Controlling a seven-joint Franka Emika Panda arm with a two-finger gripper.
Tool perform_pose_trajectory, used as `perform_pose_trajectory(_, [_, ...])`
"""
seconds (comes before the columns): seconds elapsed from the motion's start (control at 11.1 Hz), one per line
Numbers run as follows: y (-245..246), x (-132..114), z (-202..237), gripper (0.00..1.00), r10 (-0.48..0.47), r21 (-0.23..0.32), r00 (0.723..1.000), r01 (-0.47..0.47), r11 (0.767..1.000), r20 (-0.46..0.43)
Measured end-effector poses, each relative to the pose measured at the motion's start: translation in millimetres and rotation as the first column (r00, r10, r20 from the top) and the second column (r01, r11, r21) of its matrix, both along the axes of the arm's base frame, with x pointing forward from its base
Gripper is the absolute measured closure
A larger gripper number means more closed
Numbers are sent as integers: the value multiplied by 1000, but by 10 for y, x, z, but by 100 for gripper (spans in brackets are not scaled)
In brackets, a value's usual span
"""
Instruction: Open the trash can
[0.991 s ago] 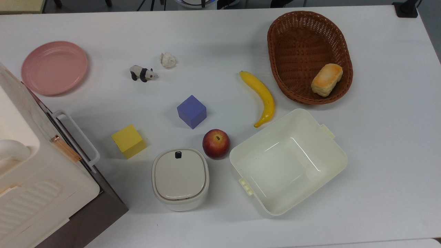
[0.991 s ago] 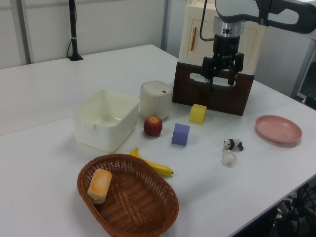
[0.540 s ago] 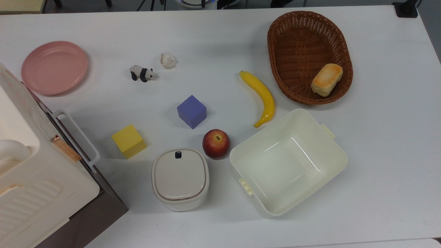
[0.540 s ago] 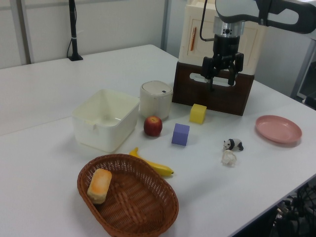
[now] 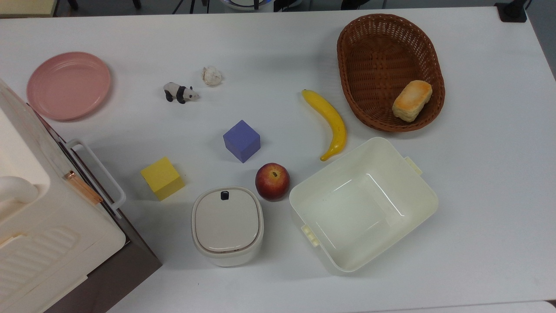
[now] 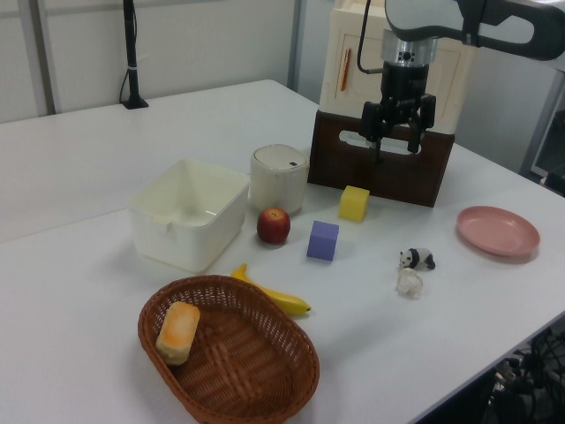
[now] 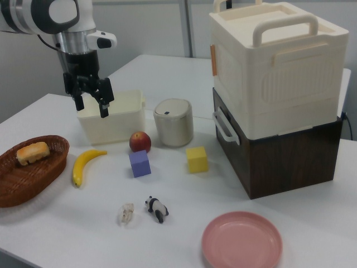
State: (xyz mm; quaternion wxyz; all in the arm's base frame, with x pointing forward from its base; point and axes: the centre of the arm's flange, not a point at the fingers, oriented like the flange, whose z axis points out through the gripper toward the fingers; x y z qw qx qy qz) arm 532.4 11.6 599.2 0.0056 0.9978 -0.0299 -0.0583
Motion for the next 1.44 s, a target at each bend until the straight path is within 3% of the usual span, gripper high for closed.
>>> perform_pose_trajectory(0.09, [0,0,-1,0,0,0,1000,0,1000,0])
perform_pose_trajectory(0.18, [-4,2,-5,6,-1,0,1000,1,1000,-1])
perform_pose_trajectory(0.45, [-22,47,23,58,-3,15,1000,3,1000,29])
perform_pose_trajectory(0.72, [-18,157,33,99,-5,18,995,3,1000,95])
perform_pose_trajectory(1.08, [5,576,-30,99,-22,45,967,12,999,253])
perform_pose_trajectory(1.26, [-42,983,-198,99,-46,52,950,31,998,309])
perform_pose_trajectory(1.44, [-177,1377,-367,99,-76,56,908,58,997,413])
